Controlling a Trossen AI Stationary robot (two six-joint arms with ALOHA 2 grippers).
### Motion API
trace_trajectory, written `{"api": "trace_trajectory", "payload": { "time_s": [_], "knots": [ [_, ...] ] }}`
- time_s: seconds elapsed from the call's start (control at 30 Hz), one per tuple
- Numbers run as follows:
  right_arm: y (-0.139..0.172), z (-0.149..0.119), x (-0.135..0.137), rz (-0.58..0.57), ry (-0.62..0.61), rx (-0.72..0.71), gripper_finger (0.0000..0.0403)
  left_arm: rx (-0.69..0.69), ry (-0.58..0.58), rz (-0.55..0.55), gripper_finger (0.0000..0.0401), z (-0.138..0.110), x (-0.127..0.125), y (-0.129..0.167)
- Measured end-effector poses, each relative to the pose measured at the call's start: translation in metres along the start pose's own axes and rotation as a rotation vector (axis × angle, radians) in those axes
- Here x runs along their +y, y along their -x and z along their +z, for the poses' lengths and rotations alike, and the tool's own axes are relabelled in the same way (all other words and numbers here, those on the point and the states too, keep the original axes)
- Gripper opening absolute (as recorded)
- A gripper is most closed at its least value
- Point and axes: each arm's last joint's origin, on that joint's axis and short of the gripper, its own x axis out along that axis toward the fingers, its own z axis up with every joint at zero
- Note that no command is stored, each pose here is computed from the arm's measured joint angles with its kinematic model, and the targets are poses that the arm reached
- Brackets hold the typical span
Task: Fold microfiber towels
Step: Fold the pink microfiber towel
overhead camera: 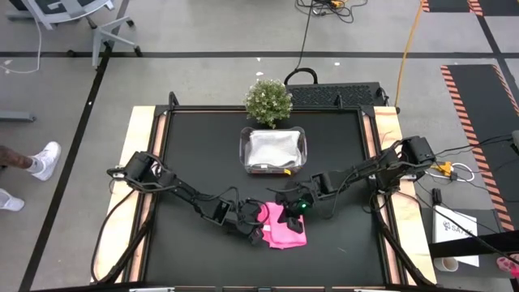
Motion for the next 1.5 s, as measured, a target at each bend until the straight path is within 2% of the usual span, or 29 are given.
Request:
{"api": "trace_trajectory", "payload": {
  "time_s": [0.13, 0.37, 0.53, 0.7, 0.87, 1.1, 1.23, 1.33, 1.4, 1.5],
  "knots": [
    [0.001, 0.001, -0.002, -0.057, 0.024, -0.01, 0.0002, 0.0, -0.003, -0.001, 0.0003, 0.0, 0.0, 0.0],
    [0.002, -0.005, -0.01, -0.17, 0.053, 0.025, 0.0001, -0.001, -0.004, -0.001, 0.0013, 0.0, 0.0, 0.0],
    [-0.004, -0.007, -0.018, -0.209, 0.051, 0.052, 0.0, -0.002, -0.007, -0.002, 0.0003, 0.0, 0.0, 0.0],
    [-0.016, -0.013, -0.028, -0.216, 0.01, 0.104, 0.0, -0.002, -0.002, -0.001, 0.001, 0.0, 0.0, 0.0],
    [-0.023, -0.014, -0.035, -0.23, 0.02, 0.11, 0.0, -0.003, 0.001, -0.001, 0.0003, 0.001, 0.0, 0.0],
    [-0.015, 0.003, -0.055, -0.263, 0.053, 0.023, 0.0, -0.033, 0.03, 0.008, 0.0006, 0.002, 0.0, 0.0],
    [-0.009, 0.011, -0.066, -0.278, 0.066, -0.008, 0.0, -0.059, 0.041, -0.024, 0.0005, 0.004, -0.004, 0.0],
    [-0.004, 0.015, -0.073, -0.258, 0.04, -0.009, 0.0, -0.07, 0.042, -0.022, 0.001, 0.005, -0.004, 0.001],
    [0.001, 0.016, -0.071, -0.209, 0.02, -0.001, 0.0, -0.07, 0.042, -0.022, 0.0008, 0.005, -0.004, 0.001],
    [0.009, 0.015, -0.055, -0.179, 0.066, 0.012, 0.0, -0.069, 0.039, -0.021, 0.0003, 0.005, -0.004, 0.001]
  ]
}}
